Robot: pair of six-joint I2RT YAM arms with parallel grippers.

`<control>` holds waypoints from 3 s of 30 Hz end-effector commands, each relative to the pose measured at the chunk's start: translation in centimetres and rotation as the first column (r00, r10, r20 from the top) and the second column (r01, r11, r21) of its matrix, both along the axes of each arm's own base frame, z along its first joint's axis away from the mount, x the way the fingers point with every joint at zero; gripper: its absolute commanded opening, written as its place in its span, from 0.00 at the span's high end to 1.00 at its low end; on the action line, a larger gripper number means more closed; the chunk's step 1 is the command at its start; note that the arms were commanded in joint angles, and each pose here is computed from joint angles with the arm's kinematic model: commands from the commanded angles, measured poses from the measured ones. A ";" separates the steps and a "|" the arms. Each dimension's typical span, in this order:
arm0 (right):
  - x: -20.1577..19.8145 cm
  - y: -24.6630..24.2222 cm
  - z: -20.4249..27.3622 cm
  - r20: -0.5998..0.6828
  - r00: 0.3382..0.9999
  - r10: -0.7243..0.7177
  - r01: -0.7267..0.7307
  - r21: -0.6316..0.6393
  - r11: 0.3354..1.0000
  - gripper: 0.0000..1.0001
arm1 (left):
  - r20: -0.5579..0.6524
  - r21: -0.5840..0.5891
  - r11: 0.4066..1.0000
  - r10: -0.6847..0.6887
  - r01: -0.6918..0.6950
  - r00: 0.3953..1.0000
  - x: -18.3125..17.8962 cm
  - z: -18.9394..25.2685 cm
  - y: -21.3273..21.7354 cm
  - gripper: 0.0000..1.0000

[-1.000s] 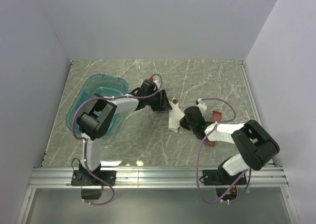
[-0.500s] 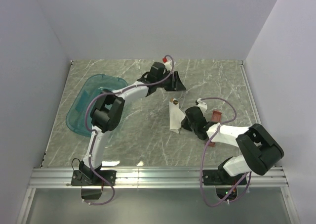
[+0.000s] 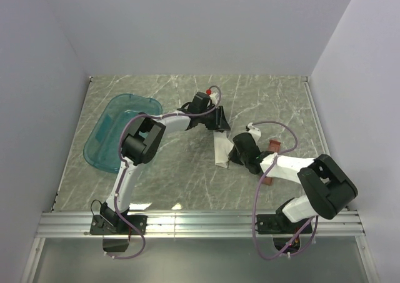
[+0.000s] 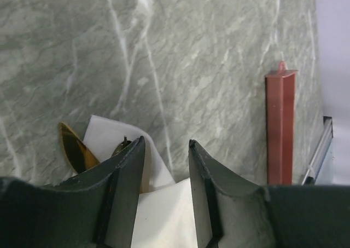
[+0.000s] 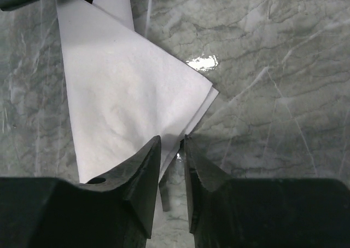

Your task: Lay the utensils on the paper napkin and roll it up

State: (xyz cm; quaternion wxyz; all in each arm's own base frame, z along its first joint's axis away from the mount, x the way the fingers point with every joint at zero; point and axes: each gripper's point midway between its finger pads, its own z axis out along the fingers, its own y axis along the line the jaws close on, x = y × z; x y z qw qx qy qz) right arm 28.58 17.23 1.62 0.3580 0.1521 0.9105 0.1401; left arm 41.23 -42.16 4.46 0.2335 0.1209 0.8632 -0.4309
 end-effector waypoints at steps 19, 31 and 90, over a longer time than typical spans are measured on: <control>0.6 -0.6 3.2 -0.154 0.943 -0.296 0.320 0.167 0.933 0.56 | 0.044 0.033 0.997 0.064 -0.065 0.997 1.0 0.2 2.0 0.57; 1.4 -0.6 1.3 -0.117 0.932 -0.342 0.360 0.224 0.906 0.52 | 0.025 0.033 0.997 0.070 -0.071 0.997 0.6 -0.9 2.2 0.58; -0.2 -4.0 -1.8 -0.014 0.902 -0.432 0.428 0.155 0.890 0.97 | 0.046 -0.116 0.993 0.031 -0.025 0.998 -5.2 6.3 0.6 0.51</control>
